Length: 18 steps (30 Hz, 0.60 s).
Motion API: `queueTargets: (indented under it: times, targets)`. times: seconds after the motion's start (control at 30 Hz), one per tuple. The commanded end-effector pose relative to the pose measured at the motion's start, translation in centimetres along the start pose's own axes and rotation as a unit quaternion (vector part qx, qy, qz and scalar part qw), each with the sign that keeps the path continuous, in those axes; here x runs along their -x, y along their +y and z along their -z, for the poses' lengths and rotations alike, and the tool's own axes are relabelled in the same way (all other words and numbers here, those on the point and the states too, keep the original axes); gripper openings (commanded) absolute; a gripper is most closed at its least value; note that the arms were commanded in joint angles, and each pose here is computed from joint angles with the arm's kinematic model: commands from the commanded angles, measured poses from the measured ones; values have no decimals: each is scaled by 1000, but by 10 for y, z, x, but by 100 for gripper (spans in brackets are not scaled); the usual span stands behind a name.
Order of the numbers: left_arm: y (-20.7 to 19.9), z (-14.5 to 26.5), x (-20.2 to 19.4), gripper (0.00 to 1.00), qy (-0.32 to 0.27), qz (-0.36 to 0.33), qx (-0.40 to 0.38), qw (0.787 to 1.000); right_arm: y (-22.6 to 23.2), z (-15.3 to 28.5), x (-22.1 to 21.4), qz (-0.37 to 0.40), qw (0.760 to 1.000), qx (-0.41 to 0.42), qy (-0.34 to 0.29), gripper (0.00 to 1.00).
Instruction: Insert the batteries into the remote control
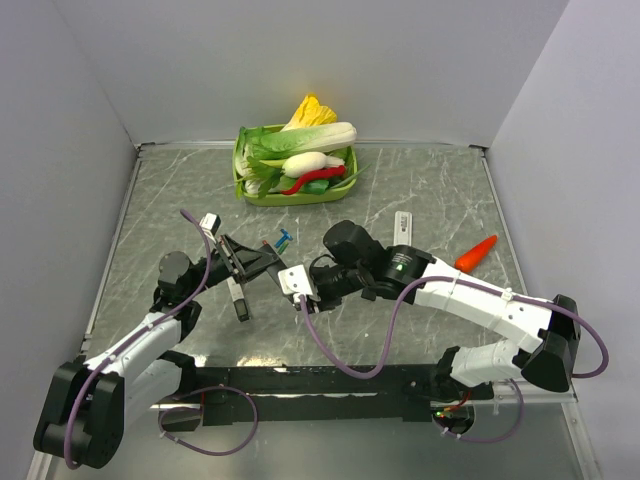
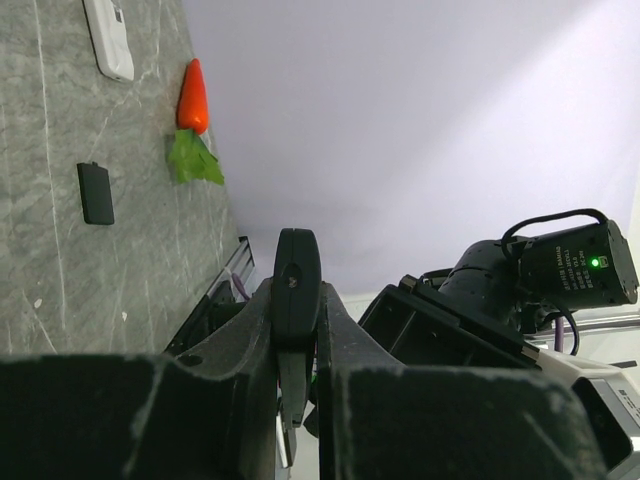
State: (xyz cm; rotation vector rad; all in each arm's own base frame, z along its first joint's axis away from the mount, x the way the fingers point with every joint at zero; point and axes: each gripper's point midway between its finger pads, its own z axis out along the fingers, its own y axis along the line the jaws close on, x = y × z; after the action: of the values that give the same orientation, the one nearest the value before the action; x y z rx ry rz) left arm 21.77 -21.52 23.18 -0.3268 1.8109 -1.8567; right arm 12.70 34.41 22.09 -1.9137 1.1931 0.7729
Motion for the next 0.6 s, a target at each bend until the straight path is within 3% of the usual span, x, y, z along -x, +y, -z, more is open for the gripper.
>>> queueTargets:
  times: [0.0, 0.33, 0.57]
  targets:
    - [-30, -1, 1, 1, 8, -32, -42, 999, 1, 1, -5, 8, 1000, 0, 5, 41]
    - [-30, 0, 1, 1, 8, -31, -42, 999, 5, 9, 30, 10, 998, 22, -57, 41]
    - [-26, 0, 2, 1, 3, -24, -32, 999, -6, 25, 54, -6, 996, -18, -84, 42]
